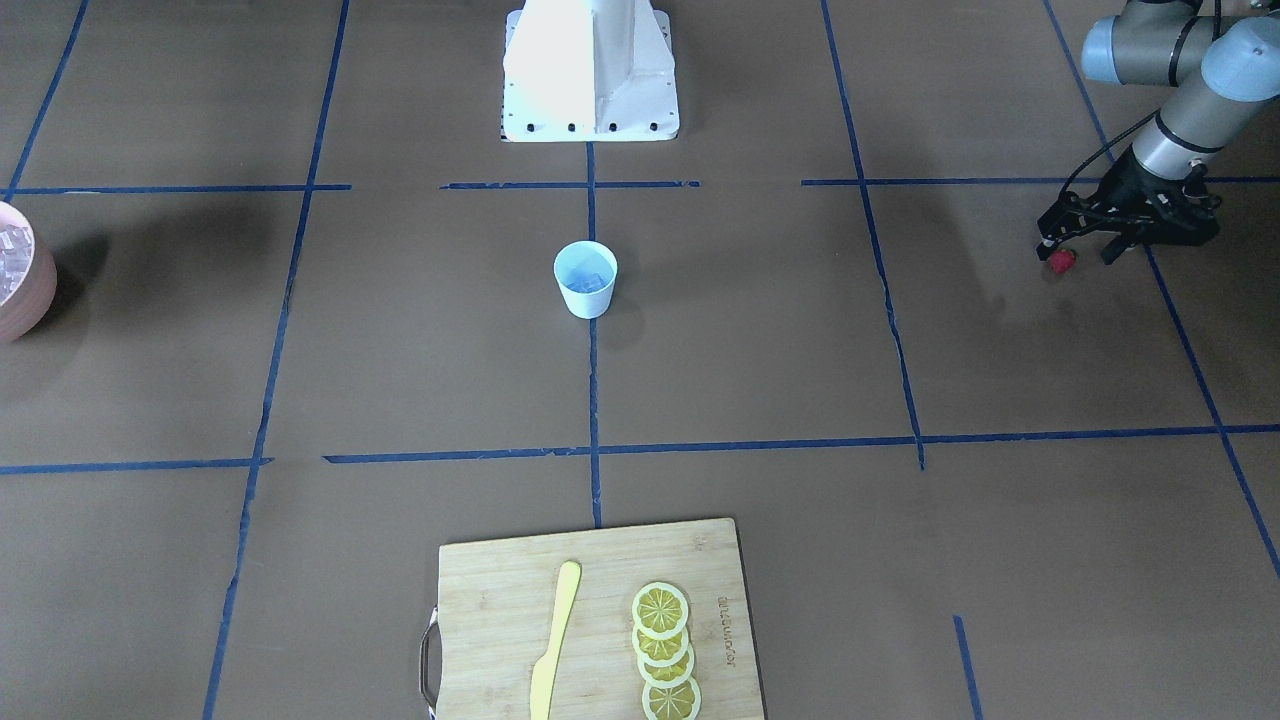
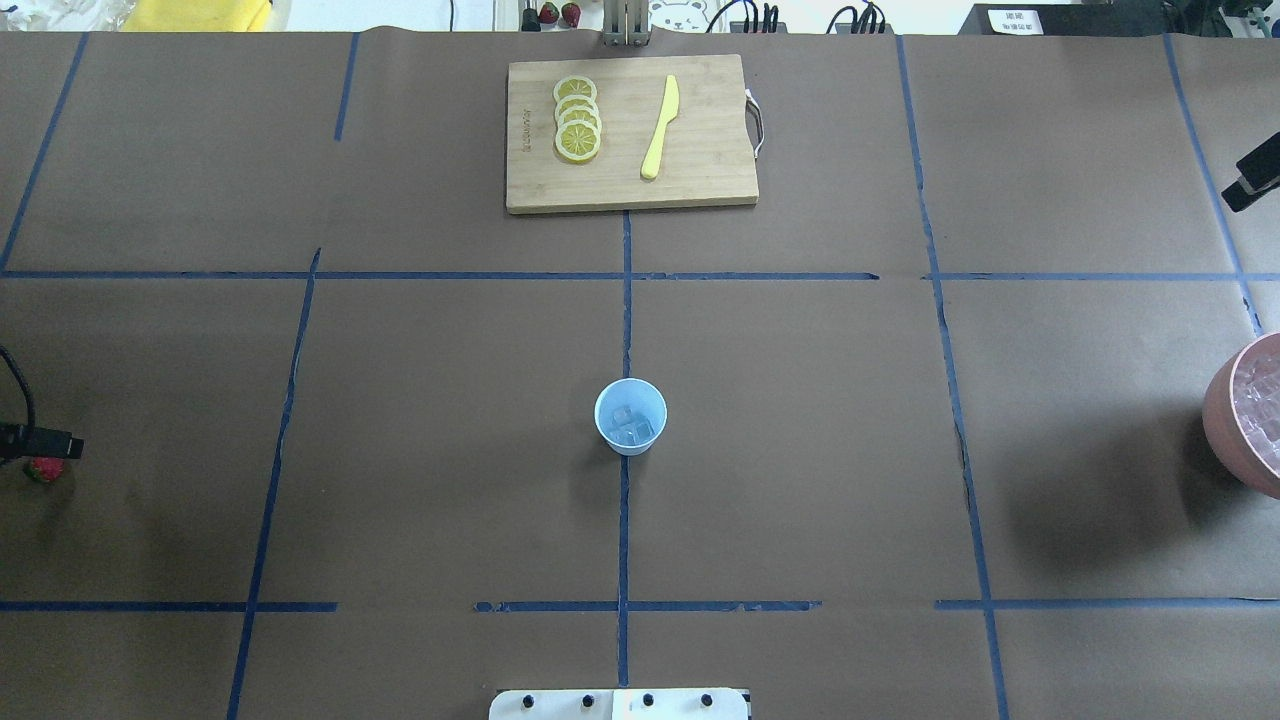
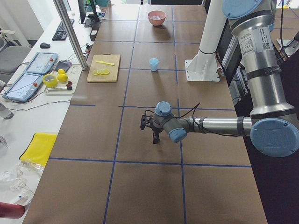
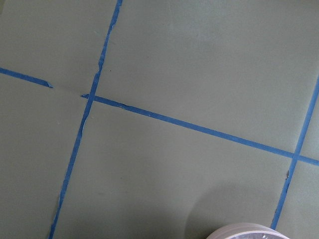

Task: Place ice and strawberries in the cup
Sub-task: 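Lower the left gripper onto the red strawberry and close on it, then lift the strawberry with the left gripper and carry it over the cup, then lower the left gripper into the cup and open it to drop the strawberry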

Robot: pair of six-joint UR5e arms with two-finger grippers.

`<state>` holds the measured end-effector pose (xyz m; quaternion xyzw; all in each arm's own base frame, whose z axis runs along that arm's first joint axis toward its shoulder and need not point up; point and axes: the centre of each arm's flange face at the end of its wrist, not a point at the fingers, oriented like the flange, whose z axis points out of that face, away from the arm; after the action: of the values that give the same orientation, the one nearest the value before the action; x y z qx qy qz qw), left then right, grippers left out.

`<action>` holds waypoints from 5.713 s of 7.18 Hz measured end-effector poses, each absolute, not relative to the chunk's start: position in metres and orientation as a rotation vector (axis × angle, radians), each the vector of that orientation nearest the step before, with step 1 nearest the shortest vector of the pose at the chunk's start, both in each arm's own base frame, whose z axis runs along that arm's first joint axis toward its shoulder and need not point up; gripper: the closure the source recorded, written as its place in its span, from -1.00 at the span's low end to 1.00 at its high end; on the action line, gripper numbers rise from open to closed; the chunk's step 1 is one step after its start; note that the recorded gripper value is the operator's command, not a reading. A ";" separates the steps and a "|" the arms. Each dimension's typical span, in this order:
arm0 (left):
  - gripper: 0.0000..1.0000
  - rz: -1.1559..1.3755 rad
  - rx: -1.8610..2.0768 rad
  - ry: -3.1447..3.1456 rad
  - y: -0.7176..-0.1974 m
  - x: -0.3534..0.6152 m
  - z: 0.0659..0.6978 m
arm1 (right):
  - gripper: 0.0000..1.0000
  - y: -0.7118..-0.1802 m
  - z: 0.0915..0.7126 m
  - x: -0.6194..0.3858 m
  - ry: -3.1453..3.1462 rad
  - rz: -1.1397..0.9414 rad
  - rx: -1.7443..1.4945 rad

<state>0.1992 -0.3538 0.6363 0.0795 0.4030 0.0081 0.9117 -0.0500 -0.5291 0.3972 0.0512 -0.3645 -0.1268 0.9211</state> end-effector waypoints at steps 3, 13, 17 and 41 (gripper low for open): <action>-0.87 0.021 0.158 0.819 -0.348 0.204 0.653 | -0.99 -0.529 0.398 -0.049 -0.756 -0.258 0.103; 1.00 0.052 0.151 0.893 -0.342 0.199 0.619 | -0.99 -0.529 0.401 -0.044 -0.755 -0.248 0.101; 1.00 0.012 0.067 0.927 -0.394 0.213 0.477 | -0.99 -0.544 0.444 0.006 -0.761 -0.269 0.103; -1.00 -0.097 0.024 0.804 -0.397 0.590 0.103 | -0.99 -0.494 0.643 0.084 -0.789 -0.132 0.165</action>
<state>0.5897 -0.3974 0.1028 0.0118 0.3912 -0.0473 0.9190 0.0842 -0.4942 0.6433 0.0803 -0.3836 -0.0644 0.9177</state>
